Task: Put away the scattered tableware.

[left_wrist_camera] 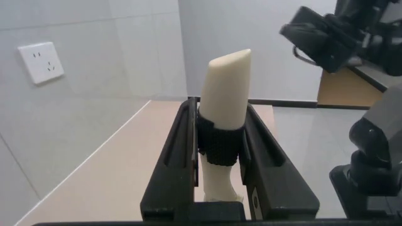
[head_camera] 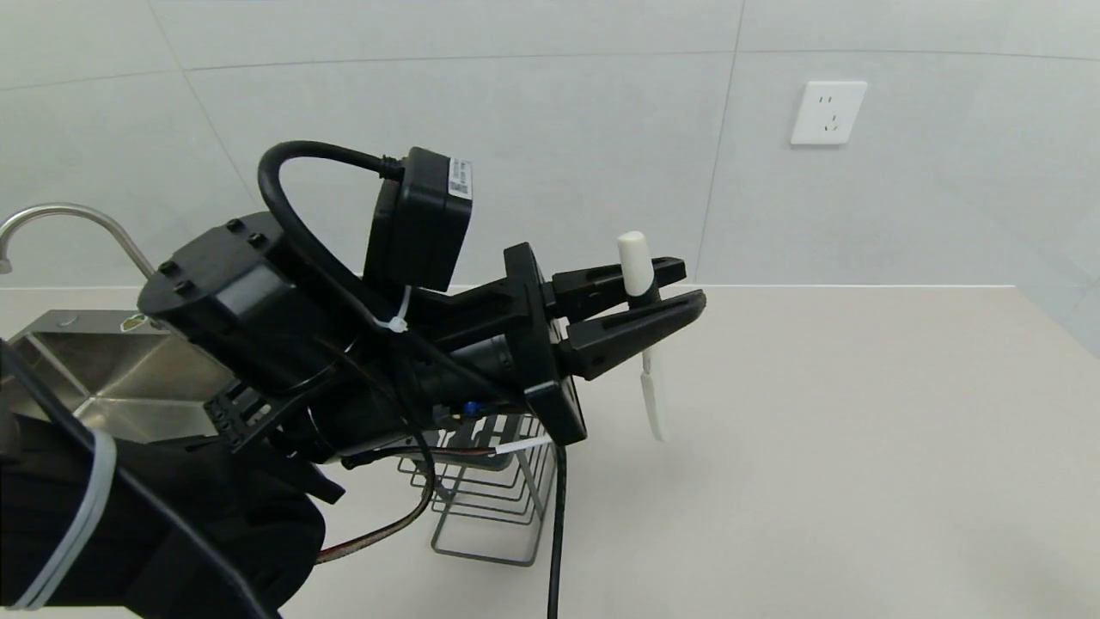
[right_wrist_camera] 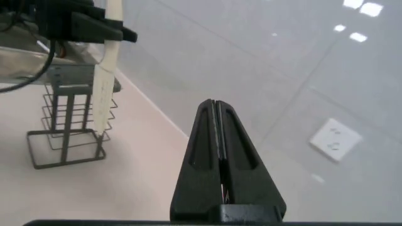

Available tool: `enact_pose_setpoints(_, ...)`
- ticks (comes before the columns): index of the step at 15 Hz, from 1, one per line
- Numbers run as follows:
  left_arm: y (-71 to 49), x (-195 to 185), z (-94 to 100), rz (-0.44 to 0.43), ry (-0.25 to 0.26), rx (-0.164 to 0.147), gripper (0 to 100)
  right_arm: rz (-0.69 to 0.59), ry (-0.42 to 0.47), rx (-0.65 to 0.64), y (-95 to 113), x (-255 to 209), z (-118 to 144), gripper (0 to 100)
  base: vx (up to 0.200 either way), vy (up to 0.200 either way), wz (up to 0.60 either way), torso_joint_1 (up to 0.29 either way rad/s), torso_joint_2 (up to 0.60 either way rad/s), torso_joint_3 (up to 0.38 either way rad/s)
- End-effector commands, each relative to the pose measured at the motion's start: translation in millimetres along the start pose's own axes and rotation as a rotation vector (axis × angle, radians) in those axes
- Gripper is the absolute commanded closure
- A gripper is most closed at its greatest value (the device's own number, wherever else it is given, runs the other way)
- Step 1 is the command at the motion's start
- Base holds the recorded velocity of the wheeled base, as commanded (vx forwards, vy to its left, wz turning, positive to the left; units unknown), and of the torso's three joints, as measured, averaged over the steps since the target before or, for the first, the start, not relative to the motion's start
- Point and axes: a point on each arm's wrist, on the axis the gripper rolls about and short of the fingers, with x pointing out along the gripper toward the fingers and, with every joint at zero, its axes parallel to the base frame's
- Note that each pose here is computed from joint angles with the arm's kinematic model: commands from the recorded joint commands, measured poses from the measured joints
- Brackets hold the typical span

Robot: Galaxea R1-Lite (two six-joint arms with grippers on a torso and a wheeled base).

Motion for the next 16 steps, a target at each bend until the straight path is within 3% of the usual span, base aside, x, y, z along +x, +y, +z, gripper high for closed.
enact_pose_setpoints(1, -1.3, -1.5, 6.9, 0.0, -0.014, 0.012, 100, -0.076, -0.047, -0.1, 31.5, -46.8, 20.4, 100, 0.0, 0.0, 0.0, 0.0, 0.0, 0.0)
enact_pose_setpoints(3, -1.6, -2.6, 8.4, 0.004, -0.015, 0.013, 100, -0.07, 0.077, -0.002, 53.0, -65.5, 2.5, 100, 0.0, 0.0, 0.0, 0.0, 0.0, 0.0)
enact_pose_setpoints(5, -2.1, -10.4, 13.7, 0.046, -0.016, 0.019, 100, -0.406, 0.369, 0.154, 71.5, -86.1, -20.5, 100, 0.0, 0.0, 0.0, 0.0, 0.0, 0.0)
enact_pose_setpoints(6, -2.5, -14.3, 13.7, 0.053, -0.009, 0.018, 100, -0.512, 0.501, 0.232, 72.8, -89.0, -31.0, 100, 0.0, 0.0, 0.0, 0.0, 0.0, 0.0)
enact_pose_setpoints(7, -4.9, -19.7, 16.1, 0.059, -0.007, 0.02, 100, -0.579, 0.537, 0.276, 73.9, -91.5, -34.0, 100, 0.0, 0.0, 0.0, 0.0, 0.0, 0.0)
enact_pose_setpoints(8, -3.4, -25.8, 20.2, 0.076, -0.007, 0.031, 100, -0.545, 0.611, 0.332, 79.2, -94.5, -41.3, 100, 0.0, 0.0, 0.0, 0.0, 0.0, 0.0)
enact_pose_setpoints(11, 5.5, -43.5, 39.8, 0.14, -0.03, 0.091, 100, -0.413, 0.682, 0.414, 88.3, -98.1, -49.4, 100, 0.0, 0.0, 0.0, 0.0, 0.0, 0.0)
enact_pose_setpoints(12, 11.4, -53.2, 45.8, 0.178, -0.022, 0.129, 100, -0.42, 0.688, 0.419, 88.3, -98.2, -49.8, 100, 0.0, 0.0, 0.0, 0.0, 0.0, 0.0)
enact_pose_setpoints(13, 15.2, -58.3, 48.0, 0.201, -0.012, 0.151, 100, -0.452, 0.703, 0.411, 87.9, -98.8, -50.2, 100, 0.0, 0.0, 0.0, 0.0, 0.0, 0.0)
enact_pose_setpoints(14, 18.0, -62.6, 54.2, 0.217, -0.009, 0.192, 100, -0.596, 0.783, 0.387, 87.2, -102.5, -53.1, 100, 0.0, 0.0, 0.0, 0.0, 0.0, 0.0)
enact_pose_setpoints(16, 15.5, -63.3, 63.9, 0.206, -0.027, 0.214, 100, -0.603, 0.781, 0.39, 87.1, -102.5, -53.0, 100, 0.0, 0.0, 0.0, 0.0, 0.0, 0.0)
